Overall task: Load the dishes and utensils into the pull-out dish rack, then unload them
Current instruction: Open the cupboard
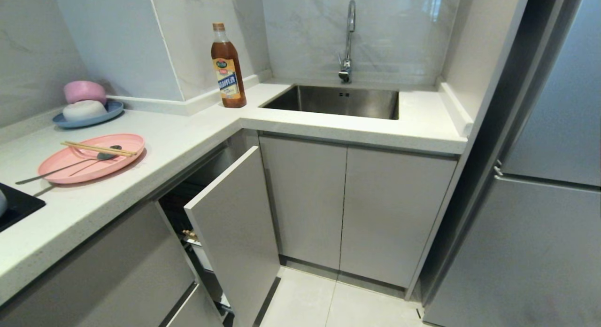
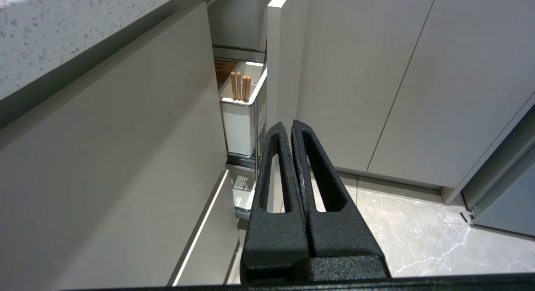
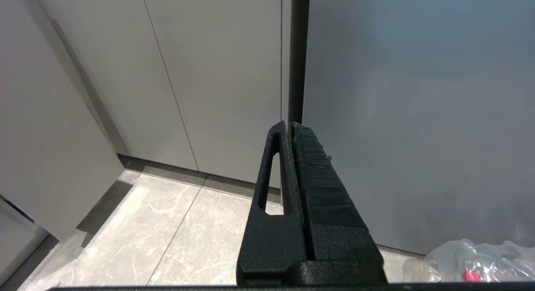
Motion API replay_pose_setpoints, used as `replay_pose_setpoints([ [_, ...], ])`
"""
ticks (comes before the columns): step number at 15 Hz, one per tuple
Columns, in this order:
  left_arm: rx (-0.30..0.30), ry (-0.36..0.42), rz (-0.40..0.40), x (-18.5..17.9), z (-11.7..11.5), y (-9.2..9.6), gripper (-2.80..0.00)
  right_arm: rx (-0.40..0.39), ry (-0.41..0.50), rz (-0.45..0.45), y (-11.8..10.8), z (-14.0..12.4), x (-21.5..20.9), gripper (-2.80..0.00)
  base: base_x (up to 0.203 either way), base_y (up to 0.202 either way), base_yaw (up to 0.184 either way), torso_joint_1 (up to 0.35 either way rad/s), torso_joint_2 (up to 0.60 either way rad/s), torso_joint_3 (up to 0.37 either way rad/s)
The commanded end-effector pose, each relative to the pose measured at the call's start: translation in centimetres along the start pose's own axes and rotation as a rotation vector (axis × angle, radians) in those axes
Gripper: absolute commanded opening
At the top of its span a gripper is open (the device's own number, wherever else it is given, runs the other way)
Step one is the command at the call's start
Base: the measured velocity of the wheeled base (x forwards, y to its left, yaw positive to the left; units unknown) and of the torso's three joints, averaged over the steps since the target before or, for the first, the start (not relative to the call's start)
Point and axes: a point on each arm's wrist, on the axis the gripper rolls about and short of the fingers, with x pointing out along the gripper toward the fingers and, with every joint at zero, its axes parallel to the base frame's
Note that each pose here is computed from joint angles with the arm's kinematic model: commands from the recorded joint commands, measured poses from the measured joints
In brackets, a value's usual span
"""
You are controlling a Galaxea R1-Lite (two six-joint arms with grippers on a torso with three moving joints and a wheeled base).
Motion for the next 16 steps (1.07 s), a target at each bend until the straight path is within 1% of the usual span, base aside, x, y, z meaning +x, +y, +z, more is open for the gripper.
replay_pose_setpoints([
  [1, 0.0, 0.0, 0.0, 0.01, 0.01, 0.0, -2.8, 0.0, 0.001, 0.0, 0.0, 0.01, 0.01, -2.8, 0.0, 0.0, 0.0, 0.0, 0.0, 0.0],
  [16, 0.0, 0.002, 0.0, 0.01, -0.01, 0.0, -2.8, 0.0, 0.001, 0.0, 0.0, 0.01, 0.01, -2.8, 0.0, 0.0, 0.0, 0.0, 0.0, 0.0],
])
